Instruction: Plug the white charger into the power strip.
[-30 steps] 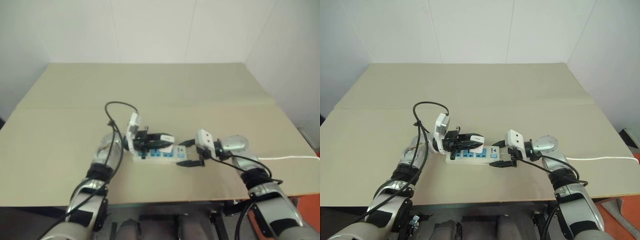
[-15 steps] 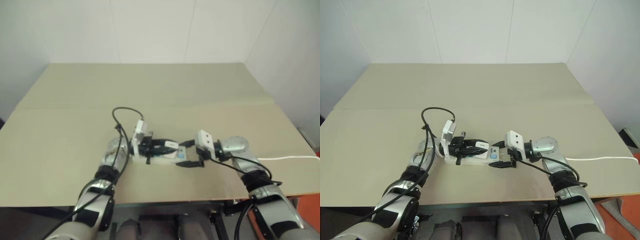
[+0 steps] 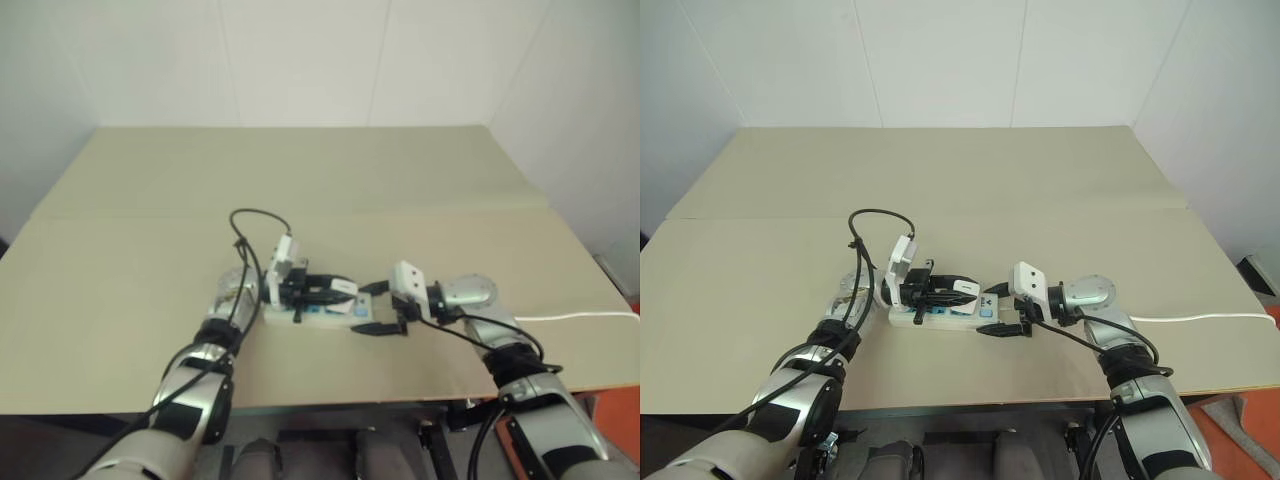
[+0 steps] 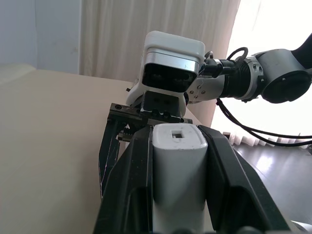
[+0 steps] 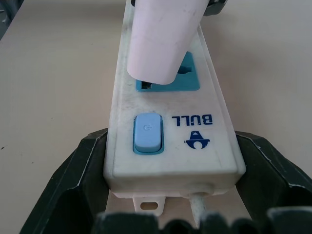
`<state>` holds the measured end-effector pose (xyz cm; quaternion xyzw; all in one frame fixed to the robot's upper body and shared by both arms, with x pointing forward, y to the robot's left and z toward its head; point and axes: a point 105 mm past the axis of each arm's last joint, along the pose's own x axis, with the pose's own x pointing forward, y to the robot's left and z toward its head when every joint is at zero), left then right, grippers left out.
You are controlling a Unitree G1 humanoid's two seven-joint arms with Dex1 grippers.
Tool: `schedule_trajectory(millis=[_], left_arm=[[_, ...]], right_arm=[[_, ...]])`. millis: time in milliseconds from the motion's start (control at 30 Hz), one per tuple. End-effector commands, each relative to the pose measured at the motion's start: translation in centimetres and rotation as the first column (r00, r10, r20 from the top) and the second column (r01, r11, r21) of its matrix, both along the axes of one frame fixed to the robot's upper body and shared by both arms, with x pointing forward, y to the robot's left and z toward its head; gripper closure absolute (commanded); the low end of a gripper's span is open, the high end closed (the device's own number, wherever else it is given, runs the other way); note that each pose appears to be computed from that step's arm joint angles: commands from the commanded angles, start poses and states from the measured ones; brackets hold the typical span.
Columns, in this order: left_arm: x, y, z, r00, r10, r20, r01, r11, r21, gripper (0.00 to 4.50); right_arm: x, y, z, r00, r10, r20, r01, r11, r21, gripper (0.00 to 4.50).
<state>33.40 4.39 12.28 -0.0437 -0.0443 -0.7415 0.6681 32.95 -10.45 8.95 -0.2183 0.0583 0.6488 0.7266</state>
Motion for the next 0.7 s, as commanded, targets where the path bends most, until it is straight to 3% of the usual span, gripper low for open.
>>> schedule_trajectory(millis=[33, 700], left_arm=[[0.0, 0.0, -0.1, 1.0, 0.001, 0.011, -0.001, 1.0, 0.005, 3.48], [0.2, 2.9, -0.9, 0.997, 0.061, 0.054, -0.065, 0.996, 0.067, 3.48]], right_arm=[[-1.1, 0.2, -2.5, 0.997, 0.018, -0.073, -0.023, 0.998, -0.066, 1.08], [-0.9, 0.1, -2.6, 0.997, 0.022, -0.072, -0.028, 0.997, -0.077, 1.08]])
